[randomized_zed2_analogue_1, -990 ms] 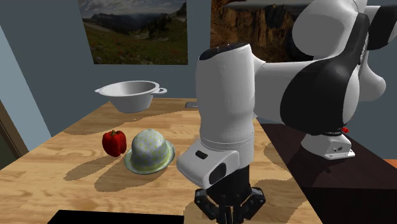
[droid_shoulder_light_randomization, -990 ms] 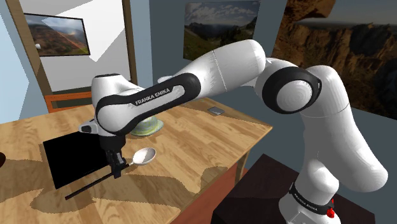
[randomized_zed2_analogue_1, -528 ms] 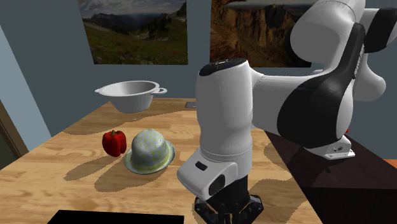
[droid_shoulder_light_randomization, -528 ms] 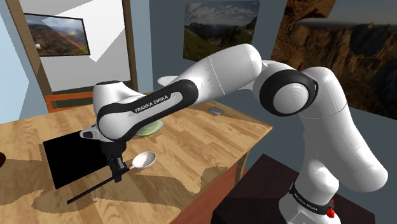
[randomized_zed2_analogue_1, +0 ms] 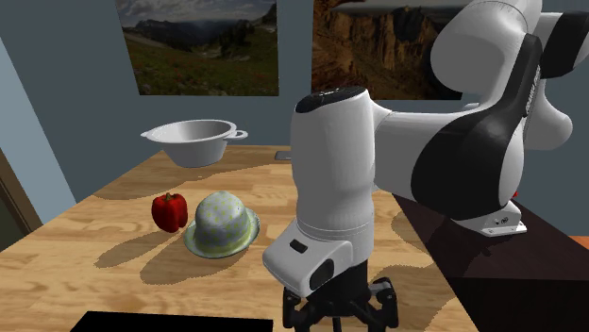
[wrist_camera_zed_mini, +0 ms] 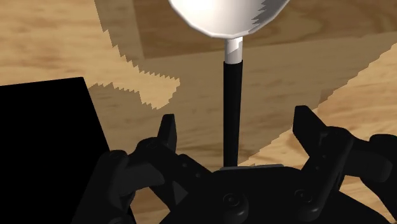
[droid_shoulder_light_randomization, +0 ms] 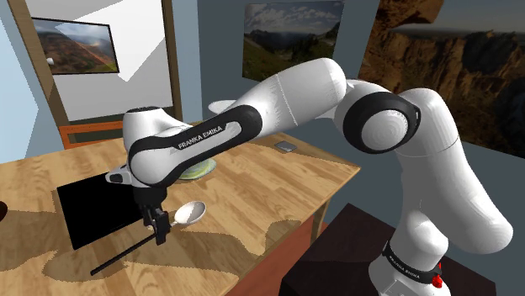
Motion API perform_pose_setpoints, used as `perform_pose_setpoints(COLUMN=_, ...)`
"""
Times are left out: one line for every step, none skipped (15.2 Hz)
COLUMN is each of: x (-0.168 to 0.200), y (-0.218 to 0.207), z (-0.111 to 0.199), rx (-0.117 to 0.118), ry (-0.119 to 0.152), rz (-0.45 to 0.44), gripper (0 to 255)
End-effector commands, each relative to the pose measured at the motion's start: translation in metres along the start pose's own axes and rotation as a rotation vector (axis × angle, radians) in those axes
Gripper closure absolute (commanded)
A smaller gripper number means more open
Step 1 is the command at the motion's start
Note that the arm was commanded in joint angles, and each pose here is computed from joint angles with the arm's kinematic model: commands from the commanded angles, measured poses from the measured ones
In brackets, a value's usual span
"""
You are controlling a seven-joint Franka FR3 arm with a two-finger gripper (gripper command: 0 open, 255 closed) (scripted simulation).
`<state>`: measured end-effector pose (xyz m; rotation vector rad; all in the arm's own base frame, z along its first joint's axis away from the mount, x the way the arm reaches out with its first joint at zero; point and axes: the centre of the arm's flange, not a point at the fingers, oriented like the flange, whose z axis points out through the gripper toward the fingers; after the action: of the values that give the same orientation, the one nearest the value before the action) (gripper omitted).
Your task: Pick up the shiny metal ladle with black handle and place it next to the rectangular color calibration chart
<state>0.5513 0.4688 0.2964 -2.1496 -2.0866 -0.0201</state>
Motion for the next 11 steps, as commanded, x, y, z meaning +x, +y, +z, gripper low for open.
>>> perform_pose_setpoints(x=0.000, y=0.000, z=0.000, rx=0.000, ry=0.000, rz=0.000, gripper=0)
perform_pose_setpoints(x=0.000, y=0.000, z=-0.013, rx=0.000, ry=0.000, rz=0.000, gripper=0)
perform_pose_setpoints(x=0.000, y=0.000, z=-0.026, rx=0.000, ry=0.000, rz=0.000, gripper=0)
perform_pose_setpoints(x=0.000, y=0.000, z=-0.040, rx=0.000, ry=0.000, rz=0.000, gripper=0)
perform_pose_setpoints(x=0.000, y=0.000, z=-0.050, rx=0.000, ry=0.000, rz=0.000, gripper=0)
perform_pose_setpoints(x=0.000, y=0.000, z=-0.050, rx=0.000, ry=0.000, rz=0.000, gripper=0)
perform_pose_setpoints(x=0.000, y=0.000, z=-0.050, rx=0.000, ry=0.000, rz=0.000, gripper=0)
perform_pose_setpoints(x=0.000, y=0.000, z=-0.050, rx=0.000, ry=0.000, rz=0.000, gripper=0)
perform_pose_setpoints(x=0.000, y=0.000, z=-0.050, rx=0.000, ry=0.000, rz=0.000, gripper=0)
perform_pose_setpoints(x=0.000, y=0.000, z=-0.050, rx=0.000, ry=0.000, rz=0.000, gripper=0)
perform_pose_setpoints(x=0.000, y=0.000, z=-0.050, rx=0.000, ry=0.000, rz=0.000, gripper=0)
